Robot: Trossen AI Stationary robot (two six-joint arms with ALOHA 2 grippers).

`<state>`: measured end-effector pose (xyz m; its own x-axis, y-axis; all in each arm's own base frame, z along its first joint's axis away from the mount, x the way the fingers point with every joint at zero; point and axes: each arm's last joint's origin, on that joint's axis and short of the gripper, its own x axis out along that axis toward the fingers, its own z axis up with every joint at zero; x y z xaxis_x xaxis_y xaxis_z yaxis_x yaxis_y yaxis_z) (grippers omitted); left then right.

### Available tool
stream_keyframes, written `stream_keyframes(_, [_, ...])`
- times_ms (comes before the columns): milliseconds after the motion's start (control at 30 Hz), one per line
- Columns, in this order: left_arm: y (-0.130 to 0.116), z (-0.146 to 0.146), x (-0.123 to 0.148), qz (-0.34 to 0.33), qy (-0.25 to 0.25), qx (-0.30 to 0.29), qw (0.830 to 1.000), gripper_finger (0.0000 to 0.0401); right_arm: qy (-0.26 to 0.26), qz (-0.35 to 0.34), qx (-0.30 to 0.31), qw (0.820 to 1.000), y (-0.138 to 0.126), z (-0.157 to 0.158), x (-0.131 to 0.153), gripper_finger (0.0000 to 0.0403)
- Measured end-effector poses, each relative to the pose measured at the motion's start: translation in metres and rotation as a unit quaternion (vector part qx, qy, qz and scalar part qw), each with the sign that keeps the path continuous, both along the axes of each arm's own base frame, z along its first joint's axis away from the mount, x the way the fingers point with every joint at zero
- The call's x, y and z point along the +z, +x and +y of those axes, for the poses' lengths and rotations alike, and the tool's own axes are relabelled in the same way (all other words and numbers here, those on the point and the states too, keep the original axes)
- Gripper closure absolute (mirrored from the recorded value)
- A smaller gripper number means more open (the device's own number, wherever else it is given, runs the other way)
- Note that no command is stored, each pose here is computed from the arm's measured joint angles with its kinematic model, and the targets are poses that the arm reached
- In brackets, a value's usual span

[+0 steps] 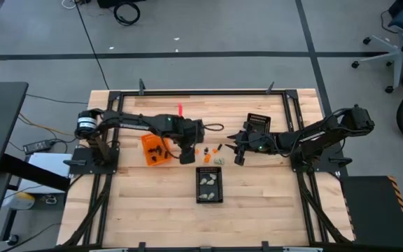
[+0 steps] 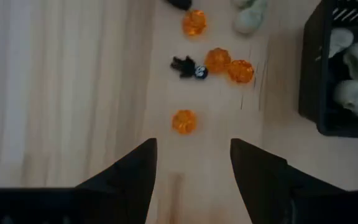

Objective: Sort Halloween decoration
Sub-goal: Put the white skull toy into the bottom black bin

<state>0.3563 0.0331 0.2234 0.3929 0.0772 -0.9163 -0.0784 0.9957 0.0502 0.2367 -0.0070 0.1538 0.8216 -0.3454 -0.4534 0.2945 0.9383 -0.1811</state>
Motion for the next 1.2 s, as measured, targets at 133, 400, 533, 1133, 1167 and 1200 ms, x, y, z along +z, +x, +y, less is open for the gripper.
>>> stream_keyframes(133, [0.006, -0.005, -0.011, 0.011, 0.016, -0.025, 0.999, 0.0188, 0.018, 0.006, 0.016, 1.0, 0.0, 0.001, -0.002, 0.0236])
stream_keyframes(400, [-0.002, -0.003, -0.023, -0.032, 0.039, -0.028, 0.998, 0.0207, 0.051, -0.028, 0.029, 0.998, 0.004, 0.004, 0.005, 0.0236])
stream_keyframes(533, [-0.016, -0.004, -0.038, -0.052, 0.041, -0.026, 0.997, 0.0218, 0.057, -0.059, 0.036, 0.996, 0.007, 0.01, 0.01, 0.0236])
stream_keyframes(1133, [-0.059, -0.01, -0.017, -0.32, 0.067, -0.02, 0.945, 0.0229, 0.064, 0.083, 0.075, 0.992, 0.042, 0.028, 0.02, 0.0236])
stream_keyframes(1167, [-0.061, -0.011, -0.02, -0.312, 0.066, -0.021, 0.948, 0.0229, 0.056, 0.095, 0.087, 0.99, 0.043, 0.031, 0.016, 0.0235])
stream_keyframes(1200, [-0.062, -0.011, -0.021, -0.31, 0.066, -0.021, 0.948, 0.0229, 0.045, 0.112, 0.096, 0.988, 0.043, 0.033, 0.011, 0.0233])
